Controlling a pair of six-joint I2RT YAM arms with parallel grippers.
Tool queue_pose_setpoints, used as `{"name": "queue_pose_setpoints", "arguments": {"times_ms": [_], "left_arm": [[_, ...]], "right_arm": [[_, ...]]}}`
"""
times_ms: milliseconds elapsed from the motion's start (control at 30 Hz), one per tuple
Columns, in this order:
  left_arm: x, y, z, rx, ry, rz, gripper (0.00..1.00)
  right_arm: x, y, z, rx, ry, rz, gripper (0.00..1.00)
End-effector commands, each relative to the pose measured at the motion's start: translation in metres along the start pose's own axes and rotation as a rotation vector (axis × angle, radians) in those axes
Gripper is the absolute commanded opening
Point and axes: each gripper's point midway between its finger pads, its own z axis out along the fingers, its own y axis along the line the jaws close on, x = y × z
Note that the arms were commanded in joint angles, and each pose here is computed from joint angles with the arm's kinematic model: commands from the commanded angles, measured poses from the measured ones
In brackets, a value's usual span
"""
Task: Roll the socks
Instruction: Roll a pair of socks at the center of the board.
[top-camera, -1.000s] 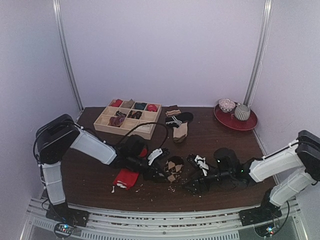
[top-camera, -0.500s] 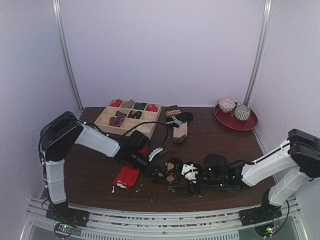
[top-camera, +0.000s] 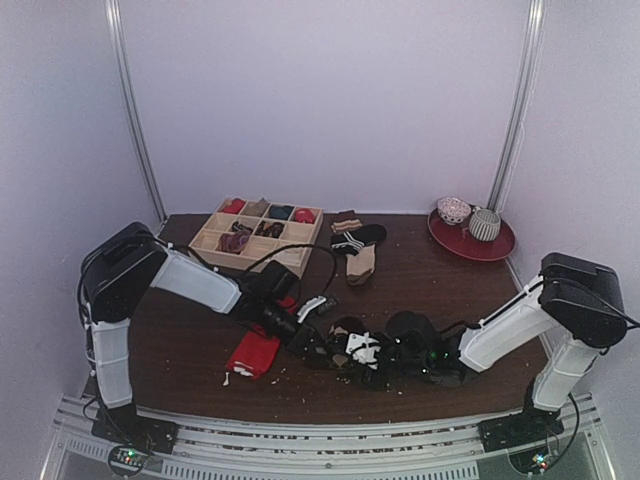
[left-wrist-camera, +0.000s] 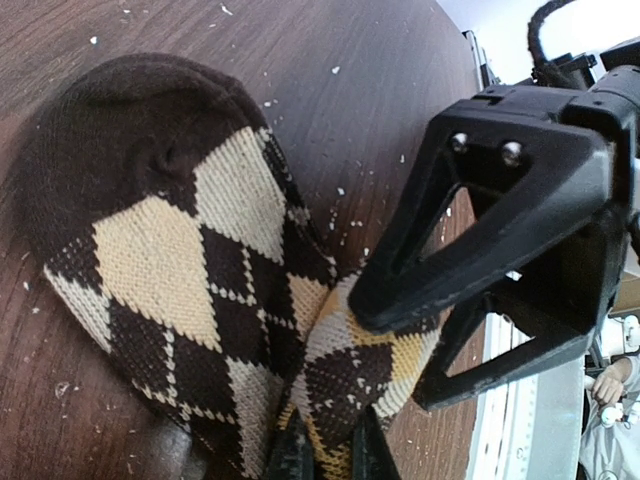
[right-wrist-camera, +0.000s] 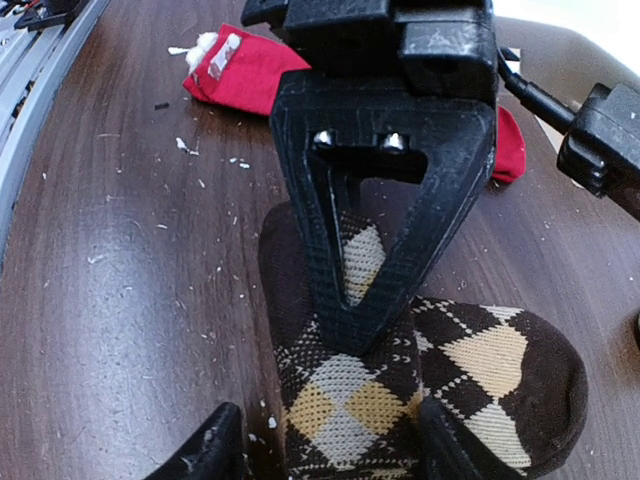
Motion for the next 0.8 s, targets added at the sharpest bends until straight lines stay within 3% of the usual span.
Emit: {"name": "queue_pose_setpoints", "arguments": {"times_ms": [0,167,333,367,600,767], "left_arm": [[0.091,0.034,0.009,-0.118,0.25,-0.223,0.0],[0.083,0.036,0.008,-0.135,0.236,-0.204,0.0],[0.041,0.029,-0.004,-0.18,0.134,-0.098,0.19],[0.027,0.026,-0.009,-0.197,0.1,-0.067,0.25],[-0.056,-0.007,-0.057,-0.301,-0.193,0.21,0.94],[-0.062,-0.051,-0.08,-0.311,-0.37,0.514,0.98]], "right_arm": [[0.006,0.004,0.005,-0.013,0.022,0.076,0.54],[0.012,0.009,0.01,-0.04,0.052,0.12,0.27],[0.03,0.013,0.012,-0.081,0.112,0.253,0.0],[0.034,0.014,0.011,-0.09,0.12,0.291,0.0],[0.061,0.031,-0.003,-0.179,0.176,0.553,0.0],[0.082,0.044,-0.009,-0.239,0.233,0.718,0.0]]}}
